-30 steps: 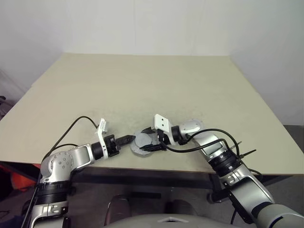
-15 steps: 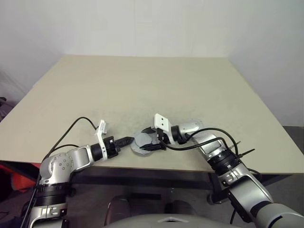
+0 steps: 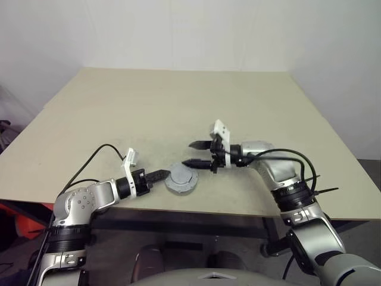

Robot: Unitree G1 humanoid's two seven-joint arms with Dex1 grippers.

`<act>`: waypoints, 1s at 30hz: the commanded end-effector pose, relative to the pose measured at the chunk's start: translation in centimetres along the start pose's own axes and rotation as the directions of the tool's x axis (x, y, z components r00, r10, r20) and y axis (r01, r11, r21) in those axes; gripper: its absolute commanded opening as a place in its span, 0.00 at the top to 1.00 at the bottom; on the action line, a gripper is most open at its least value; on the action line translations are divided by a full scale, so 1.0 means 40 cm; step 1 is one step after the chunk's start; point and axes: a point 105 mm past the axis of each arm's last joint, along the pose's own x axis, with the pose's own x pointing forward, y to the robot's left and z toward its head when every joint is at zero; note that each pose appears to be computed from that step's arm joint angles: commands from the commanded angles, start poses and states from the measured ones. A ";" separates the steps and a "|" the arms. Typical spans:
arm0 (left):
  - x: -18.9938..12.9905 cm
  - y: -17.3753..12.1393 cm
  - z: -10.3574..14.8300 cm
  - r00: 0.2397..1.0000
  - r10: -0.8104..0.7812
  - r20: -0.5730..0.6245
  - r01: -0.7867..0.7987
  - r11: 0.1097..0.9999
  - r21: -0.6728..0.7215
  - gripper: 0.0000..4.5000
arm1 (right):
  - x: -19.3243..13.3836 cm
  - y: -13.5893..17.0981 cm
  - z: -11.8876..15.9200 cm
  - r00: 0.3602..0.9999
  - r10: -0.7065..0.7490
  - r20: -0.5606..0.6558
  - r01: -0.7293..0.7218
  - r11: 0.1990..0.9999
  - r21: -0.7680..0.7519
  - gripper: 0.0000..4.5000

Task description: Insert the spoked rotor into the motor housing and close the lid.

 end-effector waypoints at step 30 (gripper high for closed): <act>-0.026 -0.036 0.052 0.992 -0.129 0.016 0.130 0.986 -0.109 1.00 | -0.123 0.083 -0.097 0.992 0.036 -0.118 0.021 0.895 0.446 0.05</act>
